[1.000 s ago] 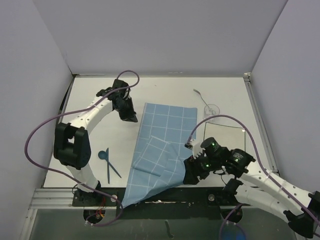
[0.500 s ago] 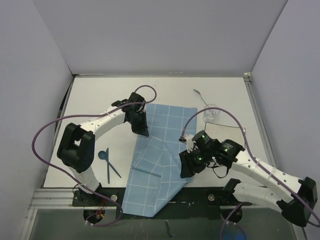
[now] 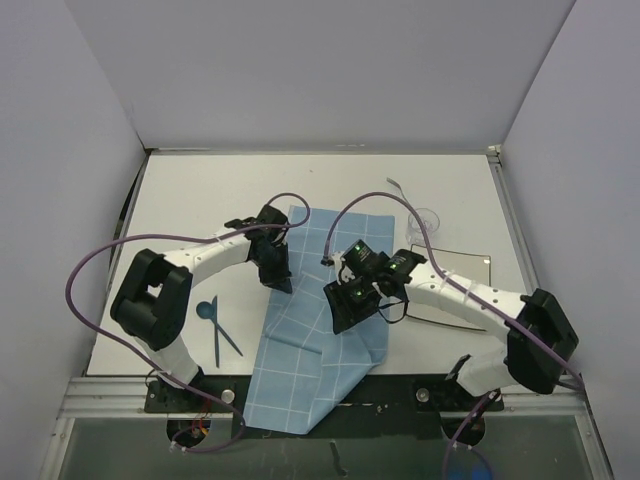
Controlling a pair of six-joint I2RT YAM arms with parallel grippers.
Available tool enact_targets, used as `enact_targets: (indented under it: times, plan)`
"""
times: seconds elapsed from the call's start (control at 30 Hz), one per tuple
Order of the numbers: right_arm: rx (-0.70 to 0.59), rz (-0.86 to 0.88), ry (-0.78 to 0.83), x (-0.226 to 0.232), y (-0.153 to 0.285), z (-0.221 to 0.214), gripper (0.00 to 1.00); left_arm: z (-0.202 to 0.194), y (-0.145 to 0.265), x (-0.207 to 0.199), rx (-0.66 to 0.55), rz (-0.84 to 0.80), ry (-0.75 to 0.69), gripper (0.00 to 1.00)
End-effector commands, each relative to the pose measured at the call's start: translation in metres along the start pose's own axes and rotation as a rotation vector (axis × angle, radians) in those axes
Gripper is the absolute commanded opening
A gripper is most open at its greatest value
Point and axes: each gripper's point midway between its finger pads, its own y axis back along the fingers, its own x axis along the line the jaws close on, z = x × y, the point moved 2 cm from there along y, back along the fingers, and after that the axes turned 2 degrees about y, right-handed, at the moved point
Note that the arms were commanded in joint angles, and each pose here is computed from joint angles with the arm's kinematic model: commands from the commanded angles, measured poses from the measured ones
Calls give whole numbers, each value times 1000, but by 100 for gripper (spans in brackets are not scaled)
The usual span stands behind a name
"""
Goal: Set the dinner table for one person
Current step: Flatten out the napkin at the center of the board.
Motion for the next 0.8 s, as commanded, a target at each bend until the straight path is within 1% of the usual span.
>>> enact_targets:
  times: [0.0,0.23,0.37,0.5,0.77]
  plan:
    - [-63,-34,38,-3,-6,35,41,25,25,-22,-109,-71,-38,0]
    - [-47,-31,-6,-22,-22,61,40,29,32,-17,-119,-50,-47,0]
    - [-54,-32,-53,-44,-20,82,40,32,38,-15,-130,-52,-47,0]
    - [-63,-22,-63,-57,-20,98,40,37,41,-10,-134,-58,-31,0]
    - [-30,24,-109,-58,-41,92,39,50,44,-5,-134,-81,-9,0]
